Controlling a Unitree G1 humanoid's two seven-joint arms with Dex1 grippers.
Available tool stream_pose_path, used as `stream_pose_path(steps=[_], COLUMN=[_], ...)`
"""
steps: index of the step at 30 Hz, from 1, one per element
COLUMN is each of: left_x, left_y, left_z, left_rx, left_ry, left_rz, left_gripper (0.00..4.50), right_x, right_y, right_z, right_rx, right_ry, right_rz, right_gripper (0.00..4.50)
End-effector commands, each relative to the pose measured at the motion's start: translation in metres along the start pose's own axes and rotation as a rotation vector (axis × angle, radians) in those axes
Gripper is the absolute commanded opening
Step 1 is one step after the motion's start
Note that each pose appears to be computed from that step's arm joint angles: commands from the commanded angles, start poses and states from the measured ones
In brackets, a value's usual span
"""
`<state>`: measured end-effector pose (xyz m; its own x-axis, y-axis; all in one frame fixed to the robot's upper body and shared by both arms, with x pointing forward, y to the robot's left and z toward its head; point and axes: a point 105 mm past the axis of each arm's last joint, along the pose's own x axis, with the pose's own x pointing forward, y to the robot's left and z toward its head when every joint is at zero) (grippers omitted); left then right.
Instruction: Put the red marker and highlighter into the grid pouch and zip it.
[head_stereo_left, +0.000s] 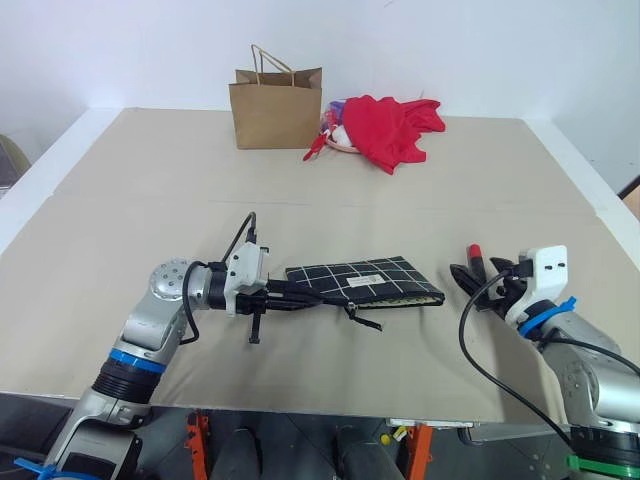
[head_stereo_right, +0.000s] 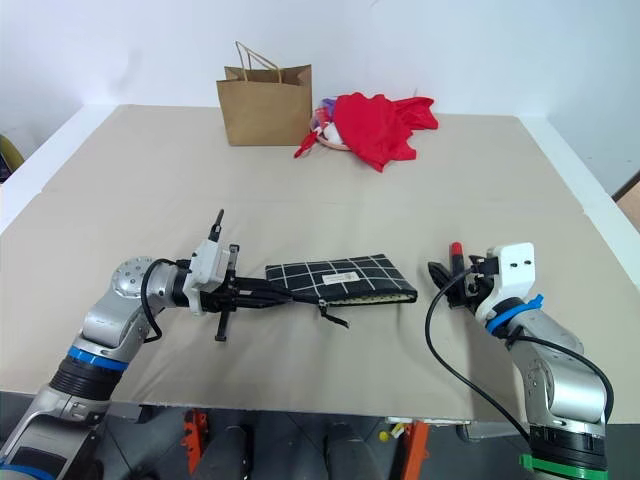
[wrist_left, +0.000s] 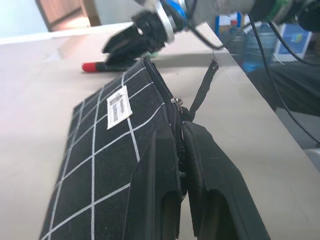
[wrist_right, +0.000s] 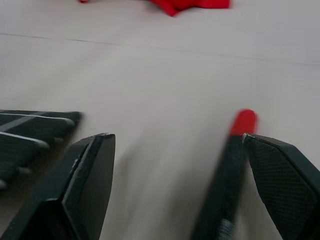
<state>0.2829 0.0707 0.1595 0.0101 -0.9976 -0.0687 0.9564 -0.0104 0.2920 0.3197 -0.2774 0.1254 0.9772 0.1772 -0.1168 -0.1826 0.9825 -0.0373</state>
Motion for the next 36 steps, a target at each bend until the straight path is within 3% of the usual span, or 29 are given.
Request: stream_pose_path(steps=[1,7,8,13,14,16,17,20,23,27,31,36], left_x=[-0.003,-0.006,-0.006,-0.008,-0.008,-0.009,-0.009,-0.009,-0.009,-0.010,-0.011,-0.009], left_y=[0.004,0.004,0.003,0.002,0.002,0.002,0.002,0.000,-0.003,-0.004,-0.002,-0.002], left_z=[0.026,0.026,0.026,0.023,0.022,0.021,0.020,0.019,0.016,0.012,0.010,0.011], left_rx=[-0.004,-0.055,-0.058,-0.061,-0.059,-0.058,-0.056,-0.054,-0.053,-0.055,-0.049,-0.037], left_ry=[-0.091,-0.104,-0.101,-0.085,-0.080,-0.074,-0.070,-0.065,-0.052,-0.042,-0.039,-0.041], left_rz=[0.024,0.047,0.050,0.051,0.051,0.051,0.050,0.045,0.025,0.001,-0.005,-0.013], left_gripper=[0.00,0.00,0.00,0.00,0.00,0.00,0.00,0.00,0.00,0.00,0.00,0.00], right_x=[-0.002,-0.002,-0.003,-0.003,-0.002,-0.001,0.000,0.004,0.002,-0.031,-0.066,-0.082], right_y=[-0.012,-0.004,-0.002,0.005,0.007,0.008,0.010,0.014,0.023,0.051,0.080,0.083], right_z=[-0.011,-0.031,-0.034,-0.043,-0.042,-0.039,-0.034,-0.011,0.037,0.084,0.085,0.064], right_rx=[0.013,0.044,0.045,0.007,0.009,0.000,-0.023,-0.075,-0.107,-0.166,-0.184,-0.255], right_ry=[0.028,0.101,0.115,0.159,0.151,0.144,0.131,0.068,-0.075,-0.141,0.009,0.183], right_rz=[-0.089,-0.122,-0.130,-0.121,-0.115,-0.104,-0.085,-0.011,0.168,0.590,0.918,1.032], right_gripper=[4.39,4.39,4.17,2.19,1.53,0.79,0.65,0.65,0.65,0.65,0.65,0.65])
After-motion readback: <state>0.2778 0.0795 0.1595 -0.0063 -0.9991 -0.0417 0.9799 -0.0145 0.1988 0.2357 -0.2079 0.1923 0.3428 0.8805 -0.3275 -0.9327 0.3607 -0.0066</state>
